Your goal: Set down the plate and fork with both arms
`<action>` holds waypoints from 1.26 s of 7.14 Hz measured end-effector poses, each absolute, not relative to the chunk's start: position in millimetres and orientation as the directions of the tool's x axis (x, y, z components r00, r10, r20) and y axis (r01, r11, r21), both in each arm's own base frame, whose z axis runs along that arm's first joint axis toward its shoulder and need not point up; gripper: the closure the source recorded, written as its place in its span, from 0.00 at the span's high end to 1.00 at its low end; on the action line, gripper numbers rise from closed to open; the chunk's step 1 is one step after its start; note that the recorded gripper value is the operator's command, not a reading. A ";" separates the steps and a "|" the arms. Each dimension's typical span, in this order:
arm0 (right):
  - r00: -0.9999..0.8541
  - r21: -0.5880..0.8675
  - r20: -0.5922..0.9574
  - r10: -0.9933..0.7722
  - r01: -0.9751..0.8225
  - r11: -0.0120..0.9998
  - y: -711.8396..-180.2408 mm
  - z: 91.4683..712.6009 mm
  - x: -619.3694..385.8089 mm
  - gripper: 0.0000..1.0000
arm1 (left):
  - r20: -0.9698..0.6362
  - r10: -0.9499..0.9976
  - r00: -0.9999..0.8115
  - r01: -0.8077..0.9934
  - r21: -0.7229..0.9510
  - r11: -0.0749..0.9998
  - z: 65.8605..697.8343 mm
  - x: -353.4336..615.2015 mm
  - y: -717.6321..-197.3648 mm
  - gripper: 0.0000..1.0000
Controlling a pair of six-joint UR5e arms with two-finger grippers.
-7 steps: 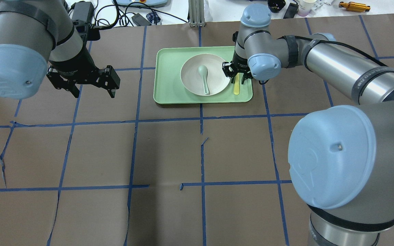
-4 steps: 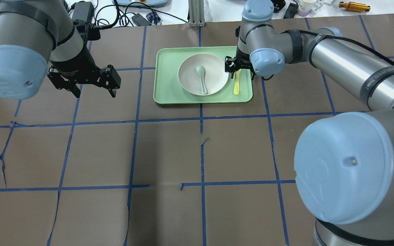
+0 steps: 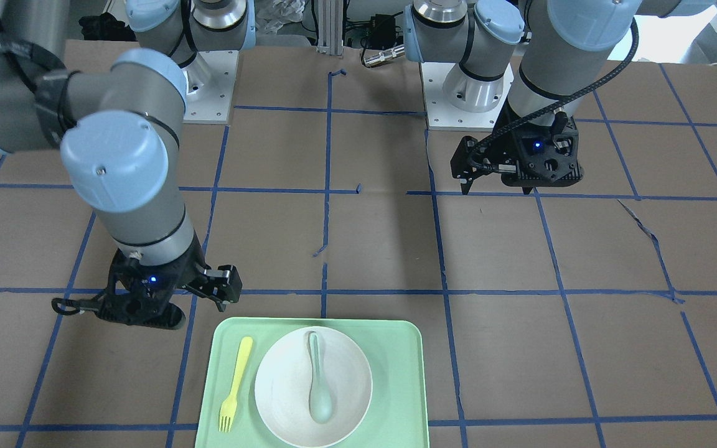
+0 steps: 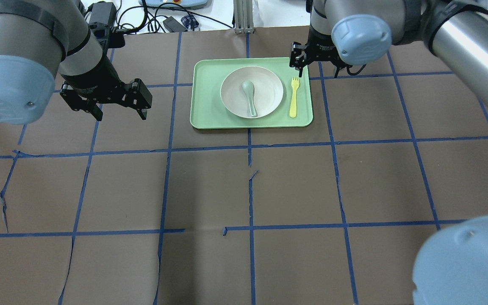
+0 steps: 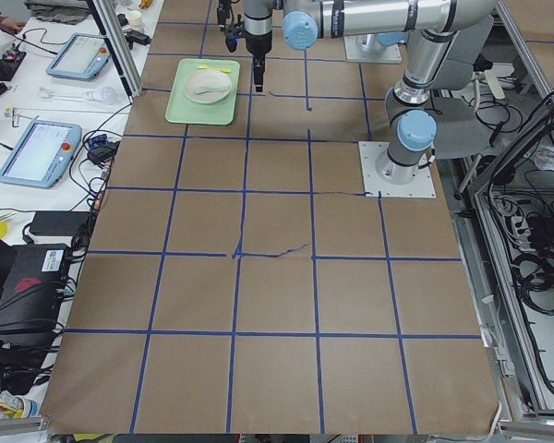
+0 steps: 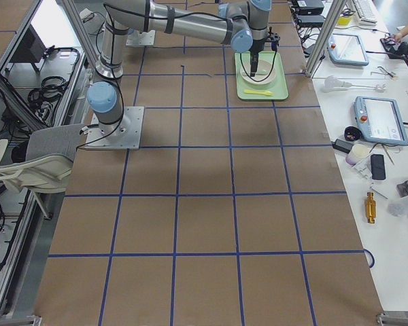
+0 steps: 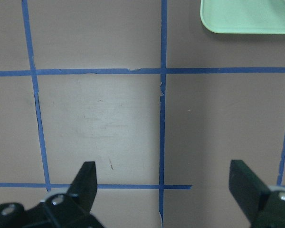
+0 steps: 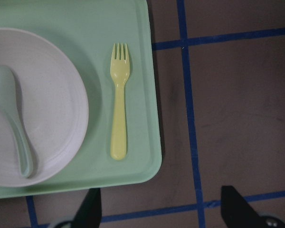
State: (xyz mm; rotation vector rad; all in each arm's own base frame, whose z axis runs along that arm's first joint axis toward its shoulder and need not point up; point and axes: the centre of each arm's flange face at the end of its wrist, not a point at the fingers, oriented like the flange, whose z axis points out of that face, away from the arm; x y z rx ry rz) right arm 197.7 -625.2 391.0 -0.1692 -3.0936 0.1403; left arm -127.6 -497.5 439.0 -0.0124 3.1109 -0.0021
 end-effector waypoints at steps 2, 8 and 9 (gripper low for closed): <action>-0.994 -0.102 0.031 0.103 0.100 0.990 -581.7 451.5 196.3 1.00 | -0.031 -0.007 -0.999 -0.007 0.004 1.000 440.2 -127.8 -495.1 1.00; -0.999 -0.028 0.041 0.009 0.008 1.000 -517.5 488.8 187.8 1.00 | -0.029 -0.007 -1.000 -0.007 -0.017 1.000 451.2 -128.1 -487.2 1.00; -0.999 -0.015 0.046 0.008 0.007 1.000 -525.5 494.1 188.9 1.00 | -0.030 -0.007 -1.000 -0.007 -0.015 1.000 450.4 -128.0 -487.5 1.00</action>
